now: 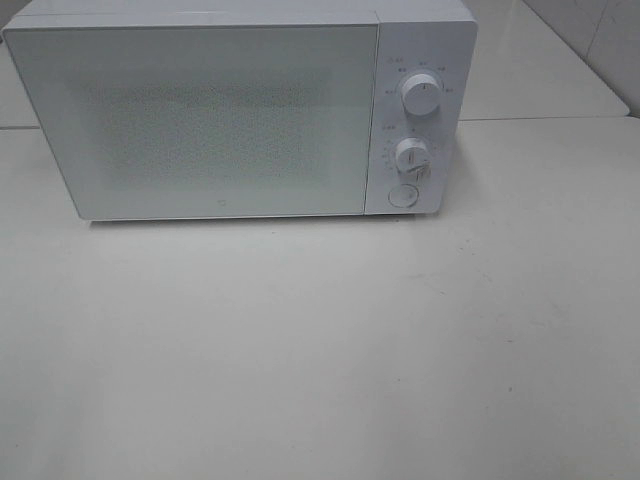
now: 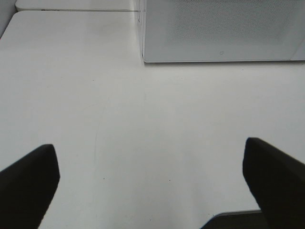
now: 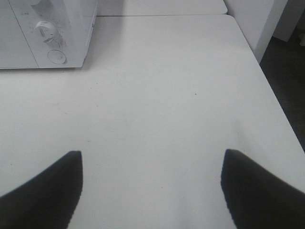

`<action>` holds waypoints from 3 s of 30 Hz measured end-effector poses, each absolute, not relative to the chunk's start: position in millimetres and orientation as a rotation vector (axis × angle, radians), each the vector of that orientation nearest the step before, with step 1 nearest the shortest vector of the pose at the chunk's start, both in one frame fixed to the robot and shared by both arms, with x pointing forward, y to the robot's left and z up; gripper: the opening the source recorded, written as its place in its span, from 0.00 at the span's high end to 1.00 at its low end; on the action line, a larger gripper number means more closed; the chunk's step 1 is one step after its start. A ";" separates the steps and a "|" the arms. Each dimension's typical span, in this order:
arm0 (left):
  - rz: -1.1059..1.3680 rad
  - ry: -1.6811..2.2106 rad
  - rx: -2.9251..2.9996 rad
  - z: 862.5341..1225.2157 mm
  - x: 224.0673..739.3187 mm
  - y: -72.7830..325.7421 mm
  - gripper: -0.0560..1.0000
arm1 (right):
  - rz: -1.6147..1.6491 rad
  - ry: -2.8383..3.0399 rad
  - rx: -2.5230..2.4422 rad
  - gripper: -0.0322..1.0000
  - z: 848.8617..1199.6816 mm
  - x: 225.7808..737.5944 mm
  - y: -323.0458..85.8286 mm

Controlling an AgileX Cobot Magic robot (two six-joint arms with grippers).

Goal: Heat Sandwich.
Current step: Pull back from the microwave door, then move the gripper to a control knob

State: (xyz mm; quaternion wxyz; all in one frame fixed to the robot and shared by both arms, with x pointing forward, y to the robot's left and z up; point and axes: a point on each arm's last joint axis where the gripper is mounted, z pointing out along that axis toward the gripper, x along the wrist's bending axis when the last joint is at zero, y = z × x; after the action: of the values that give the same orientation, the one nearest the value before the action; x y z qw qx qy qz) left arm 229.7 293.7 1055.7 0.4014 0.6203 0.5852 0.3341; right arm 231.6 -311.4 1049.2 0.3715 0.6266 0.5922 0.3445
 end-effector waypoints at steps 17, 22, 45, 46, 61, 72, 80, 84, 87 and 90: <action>0.845 1.479 1.568 1055.7 229.7 293.7 0.03 | 0.883 1.518 1.606 0.24 1049.2 231.6 -311.4; 0.845 1.479 1.568 1055.7 229.7 293.7 0.03 | 0.883 1.518 1.606 0.24 1049.2 231.6 -311.4; 0.845 1.479 1.568 1055.7 229.5 293.7 0.03 | 0.883 1.518 1.606 0.24 1049.2 231.6 -311.4; 0.845 1.479 1.568 1055.7 229.5 293.7 0.03 | 0.883 1.518 1.606 0.24 1049.2 231.6 -311.4; 0.845 1.479 1.568 1055.7 229.5 293.7 0.03 | 0.902 1.512 1.579 0.24 1066.8 247.1 -309.4; 0.845 1.479 1.568 1055.7 229.5 293.7 0.03 | 0.949 1.500 1.516 0.24 1080.5 284.8 -304.3; 0.845 1.479 1.568 1055.7 229.5 293.7 0.03 | 0.979 1.501 1.479 0.24 1086.0 316.1 -299.7; 0.845 1.479 1.568 1055.7 229.5 293.7 0.03 | 0.975 1.524 1.477 0.24 1084.3 339.0 -296.7; 0.845 1.479 1.568 1055.7 229.5 293.7 0.03 | 0.973 1.533 1.478 0.24 1082.8 348.2 -295.5; 0.845 1.479 1.568 1055.7 229.5 293.7 0.03 | 0.982 1.545 1.468 0.24 1079.4 368.9 -292.5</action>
State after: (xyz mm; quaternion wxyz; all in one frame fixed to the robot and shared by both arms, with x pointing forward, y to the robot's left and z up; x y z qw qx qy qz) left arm 229.5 293.7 1055.7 0.4017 0.6201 0.5850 0.3344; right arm 368.9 -292.5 1079.4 0.3873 0.5767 0.6071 0.3858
